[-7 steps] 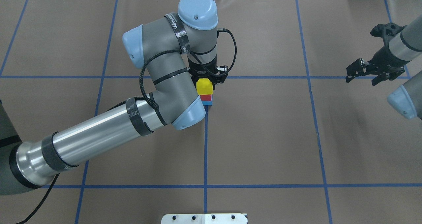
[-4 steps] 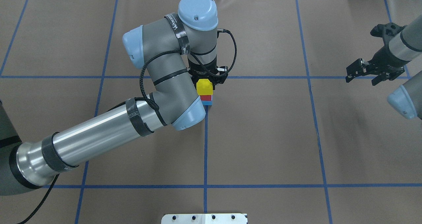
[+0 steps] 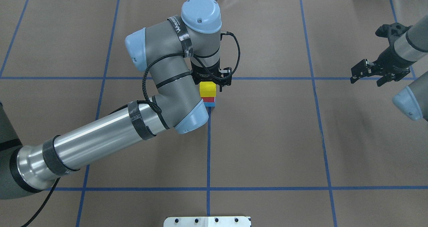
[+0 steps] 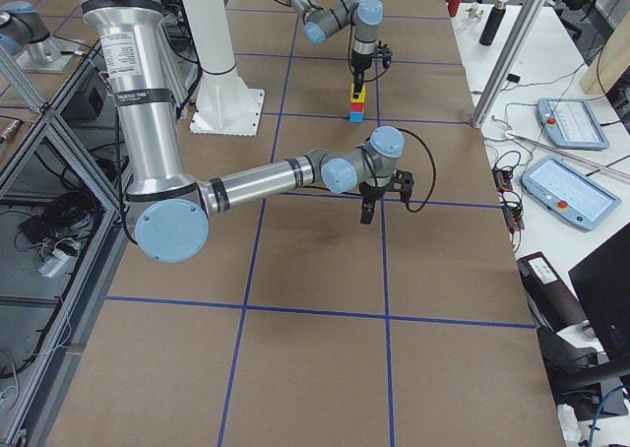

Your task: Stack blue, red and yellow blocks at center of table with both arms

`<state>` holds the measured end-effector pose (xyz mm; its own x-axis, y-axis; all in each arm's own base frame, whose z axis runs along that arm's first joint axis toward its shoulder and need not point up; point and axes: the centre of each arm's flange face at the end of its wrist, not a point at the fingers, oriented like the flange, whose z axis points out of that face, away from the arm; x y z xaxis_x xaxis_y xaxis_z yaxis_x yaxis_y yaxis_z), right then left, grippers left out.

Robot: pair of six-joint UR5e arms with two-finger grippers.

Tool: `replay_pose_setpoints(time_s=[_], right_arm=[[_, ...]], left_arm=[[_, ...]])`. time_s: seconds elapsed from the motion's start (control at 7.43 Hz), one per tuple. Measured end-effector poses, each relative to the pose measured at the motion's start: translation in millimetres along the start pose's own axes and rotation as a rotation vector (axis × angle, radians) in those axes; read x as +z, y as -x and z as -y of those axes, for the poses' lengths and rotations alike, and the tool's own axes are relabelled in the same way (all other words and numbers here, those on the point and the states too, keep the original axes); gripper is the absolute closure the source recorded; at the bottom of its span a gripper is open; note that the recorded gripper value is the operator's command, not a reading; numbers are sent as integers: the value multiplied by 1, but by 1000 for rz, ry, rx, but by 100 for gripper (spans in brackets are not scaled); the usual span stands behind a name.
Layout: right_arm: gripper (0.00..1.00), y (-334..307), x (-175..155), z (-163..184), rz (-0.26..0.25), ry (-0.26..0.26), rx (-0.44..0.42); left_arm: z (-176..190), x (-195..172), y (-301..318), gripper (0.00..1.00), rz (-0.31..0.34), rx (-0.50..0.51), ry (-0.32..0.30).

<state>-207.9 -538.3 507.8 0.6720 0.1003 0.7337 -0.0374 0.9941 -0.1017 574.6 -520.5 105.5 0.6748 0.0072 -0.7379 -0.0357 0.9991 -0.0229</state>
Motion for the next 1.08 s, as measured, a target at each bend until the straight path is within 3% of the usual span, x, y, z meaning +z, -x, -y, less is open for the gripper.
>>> replay_pose_setpoints(time_s=[0.67,1.08], right_arm=[[1,-1,1,1,-2,2,-2],[1,-21,-9,10,-2,-13,-7]], left_arm=[[-8,-26,11,1,-20,5,-17],[-17,-58,122,1,3,47,-61]])
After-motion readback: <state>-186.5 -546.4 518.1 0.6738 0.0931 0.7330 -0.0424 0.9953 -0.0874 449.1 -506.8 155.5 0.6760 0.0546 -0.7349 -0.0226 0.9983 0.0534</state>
